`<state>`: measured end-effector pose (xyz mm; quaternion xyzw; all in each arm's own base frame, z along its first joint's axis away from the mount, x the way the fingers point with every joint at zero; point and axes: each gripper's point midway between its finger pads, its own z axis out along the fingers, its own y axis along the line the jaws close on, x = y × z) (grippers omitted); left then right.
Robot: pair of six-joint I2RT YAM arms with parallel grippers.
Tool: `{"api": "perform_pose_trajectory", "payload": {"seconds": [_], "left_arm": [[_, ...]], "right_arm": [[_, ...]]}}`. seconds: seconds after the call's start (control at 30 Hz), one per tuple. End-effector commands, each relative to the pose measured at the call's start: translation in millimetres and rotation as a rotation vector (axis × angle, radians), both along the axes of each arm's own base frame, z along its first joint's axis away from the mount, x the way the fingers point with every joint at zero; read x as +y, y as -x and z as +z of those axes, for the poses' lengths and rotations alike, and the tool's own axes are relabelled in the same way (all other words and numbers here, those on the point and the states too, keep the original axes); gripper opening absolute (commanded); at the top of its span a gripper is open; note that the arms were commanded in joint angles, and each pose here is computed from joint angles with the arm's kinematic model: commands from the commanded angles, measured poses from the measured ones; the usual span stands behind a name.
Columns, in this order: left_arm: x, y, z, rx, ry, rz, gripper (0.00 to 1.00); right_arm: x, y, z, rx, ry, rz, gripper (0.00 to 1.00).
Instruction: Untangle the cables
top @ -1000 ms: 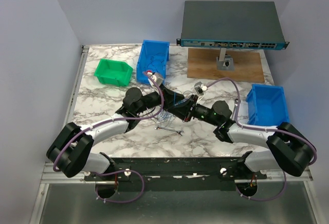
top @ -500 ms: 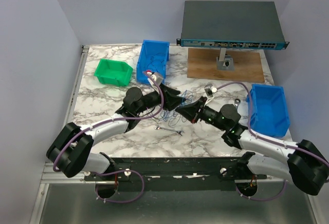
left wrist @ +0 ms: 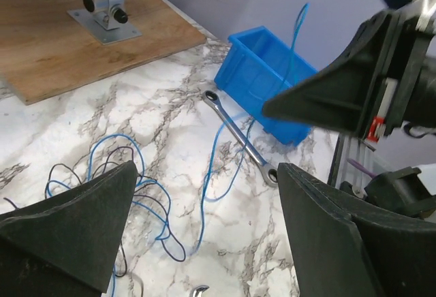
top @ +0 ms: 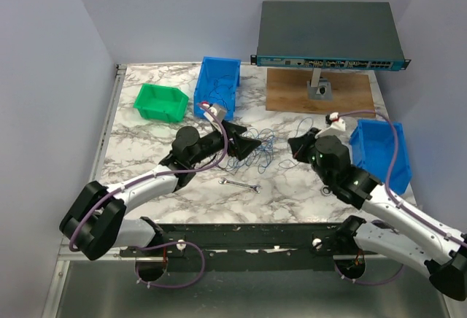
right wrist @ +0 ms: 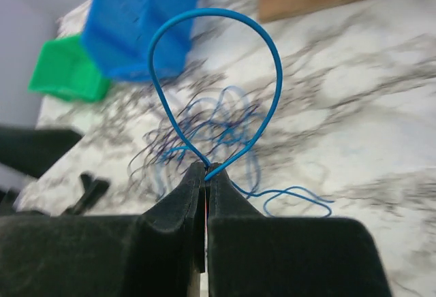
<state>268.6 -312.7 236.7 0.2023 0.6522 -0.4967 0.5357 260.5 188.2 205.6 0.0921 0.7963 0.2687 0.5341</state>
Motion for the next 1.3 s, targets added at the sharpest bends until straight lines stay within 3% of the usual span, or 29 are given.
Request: {"api": "perform_pose_trajectory", "payload": {"seconds": [0.0, 0.27, 0.37, 0.57, 0.7, 0.97, 1.27], "left_arm": [[12, -6, 3, -0.021, 0.006, 0.067, 0.87], [12, -4, 6, -0.031, 0.009, 0.056, 0.87], [10, -4, 4, -0.026, 0.004, 0.044, 0.86], [7, -3, 2, -0.023, 0.009, 0.029, 0.86], [4, -2, 0, -0.018, 0.01, 0.008, 0.85], [1, 1, 1, -0.019, 0.016, -0.016, 0.84], [-2, 2, 1, -0.013, 0.017, -0.033, 0.84]], "right_arm": [[-89, -5, 15, 0.047, 0.252, -0.423, 0.01], [-150, -7, 137, -0.151, 0.273, -0.753, 0.01], [-173, -5, 171, -0.183, 0.375, -0.904, 0.01], [-225, -4, 194, -0.148, 0.475, -1.138, 0.01], [-266, -21, 163, -0.064, 0.506, -1.204, 0.01], [-335, -40, 47, 0.179, 0.476, -1.292, 0.01], [-326, -44, -80, 0.378, 0.287, -1.272, 0.01]]}}
